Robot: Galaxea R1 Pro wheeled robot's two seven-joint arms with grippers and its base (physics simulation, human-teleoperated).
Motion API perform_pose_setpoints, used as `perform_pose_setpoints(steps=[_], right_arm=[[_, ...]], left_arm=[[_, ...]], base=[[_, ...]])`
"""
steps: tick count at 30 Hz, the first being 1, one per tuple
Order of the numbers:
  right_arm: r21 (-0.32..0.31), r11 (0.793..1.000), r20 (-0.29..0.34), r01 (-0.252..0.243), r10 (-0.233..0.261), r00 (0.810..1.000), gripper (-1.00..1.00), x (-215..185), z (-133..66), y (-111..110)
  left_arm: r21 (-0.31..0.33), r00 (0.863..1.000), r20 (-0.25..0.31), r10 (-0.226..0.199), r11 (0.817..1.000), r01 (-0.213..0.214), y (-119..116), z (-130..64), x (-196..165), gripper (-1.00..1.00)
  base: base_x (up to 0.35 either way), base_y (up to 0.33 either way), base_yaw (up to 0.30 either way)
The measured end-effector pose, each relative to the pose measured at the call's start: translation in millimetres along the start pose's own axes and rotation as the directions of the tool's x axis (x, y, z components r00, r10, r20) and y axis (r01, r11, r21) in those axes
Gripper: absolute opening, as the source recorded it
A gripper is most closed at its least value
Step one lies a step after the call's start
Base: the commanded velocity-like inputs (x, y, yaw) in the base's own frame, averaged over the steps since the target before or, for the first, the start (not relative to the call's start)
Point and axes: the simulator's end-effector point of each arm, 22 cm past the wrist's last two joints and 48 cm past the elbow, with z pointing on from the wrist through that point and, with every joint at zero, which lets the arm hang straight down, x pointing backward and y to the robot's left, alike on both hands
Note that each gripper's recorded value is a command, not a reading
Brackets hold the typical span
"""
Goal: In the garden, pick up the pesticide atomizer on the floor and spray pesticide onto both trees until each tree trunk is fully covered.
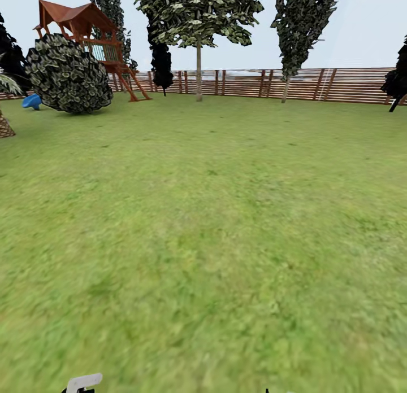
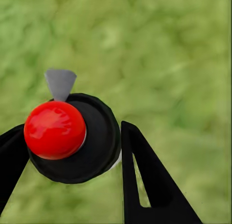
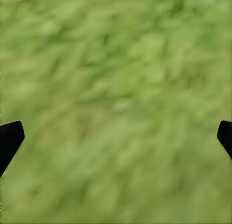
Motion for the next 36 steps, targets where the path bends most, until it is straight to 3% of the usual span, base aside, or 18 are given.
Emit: perform_pose_setpoints(steps=[36], right_arm=[[0.000,1.000,0.000,0.000,0.000,1.000,1.00,0.0,0.0,-0.1]], left_arm=[[0.004,1.000,-0.001,0.000,1.000,0.000,-0.8,0.0,0.3,-1.00]], base=[[0.339,0.000,0.000]])
